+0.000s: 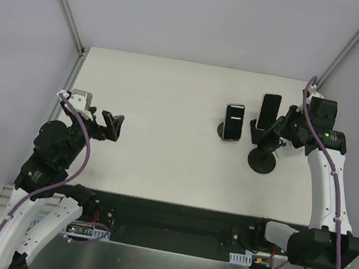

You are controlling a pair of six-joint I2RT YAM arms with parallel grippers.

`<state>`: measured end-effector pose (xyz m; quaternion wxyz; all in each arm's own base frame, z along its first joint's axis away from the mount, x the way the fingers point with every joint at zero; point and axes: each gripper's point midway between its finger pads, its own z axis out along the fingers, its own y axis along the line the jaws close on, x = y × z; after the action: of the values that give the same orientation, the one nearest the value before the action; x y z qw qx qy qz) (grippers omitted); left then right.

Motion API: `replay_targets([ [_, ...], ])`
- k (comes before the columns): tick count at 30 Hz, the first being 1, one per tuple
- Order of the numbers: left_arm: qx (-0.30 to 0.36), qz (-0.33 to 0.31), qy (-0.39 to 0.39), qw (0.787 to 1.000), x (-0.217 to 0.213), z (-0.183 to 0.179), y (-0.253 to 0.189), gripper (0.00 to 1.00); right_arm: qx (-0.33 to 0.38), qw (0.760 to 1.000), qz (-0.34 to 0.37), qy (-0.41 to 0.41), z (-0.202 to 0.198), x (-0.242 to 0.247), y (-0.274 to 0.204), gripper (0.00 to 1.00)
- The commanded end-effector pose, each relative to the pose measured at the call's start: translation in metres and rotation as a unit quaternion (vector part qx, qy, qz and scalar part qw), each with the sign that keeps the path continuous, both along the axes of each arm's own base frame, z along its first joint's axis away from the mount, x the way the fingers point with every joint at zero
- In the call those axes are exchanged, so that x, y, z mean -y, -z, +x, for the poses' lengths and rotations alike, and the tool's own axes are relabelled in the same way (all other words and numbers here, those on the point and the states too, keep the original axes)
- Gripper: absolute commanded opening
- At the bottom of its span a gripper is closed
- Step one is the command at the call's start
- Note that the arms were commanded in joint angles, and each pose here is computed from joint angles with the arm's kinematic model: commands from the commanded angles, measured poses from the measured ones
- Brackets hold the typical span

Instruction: Remove the phone from the phone stand

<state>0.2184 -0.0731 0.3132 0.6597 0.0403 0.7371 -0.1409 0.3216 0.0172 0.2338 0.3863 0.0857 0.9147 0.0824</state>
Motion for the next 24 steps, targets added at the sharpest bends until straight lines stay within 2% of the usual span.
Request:
replay_targets([
  [1,0.003,-0.015,0.026,1.0,0.012,0.0,-0.007,0.99,0.029,0.999,0.007,-0.033,-0.028,-0.011,-0.028,0.01],
  [7,-0.016,-0.024,0.049,0.998,0.024,0.003,-0.001,0.99,0.07,0.994,0.012,-0.081,-0.057,-0.028,-0.058,0.01],
  [12,-0.035,-0.027,0.071,0.997,0.034,0.006,0.006,0.99,0.092,0.981,0.007,-0.169,-0.075,-0.071,-0.074,0.01],
  [18,-0.051,-0.031,0.094,0.994,0.044,0.005,0.016,0.99,0.113,0.956,0.014,-0.271,-0.079,-0.137,-0.084,0.01],
  [24,-0.049,-0.021,0.12,0.991,0.049,-0.003,0.024,0.99,0.136,0.917,0.01,-0.375,-0.079,-0.216,-0.091,0.01],
])
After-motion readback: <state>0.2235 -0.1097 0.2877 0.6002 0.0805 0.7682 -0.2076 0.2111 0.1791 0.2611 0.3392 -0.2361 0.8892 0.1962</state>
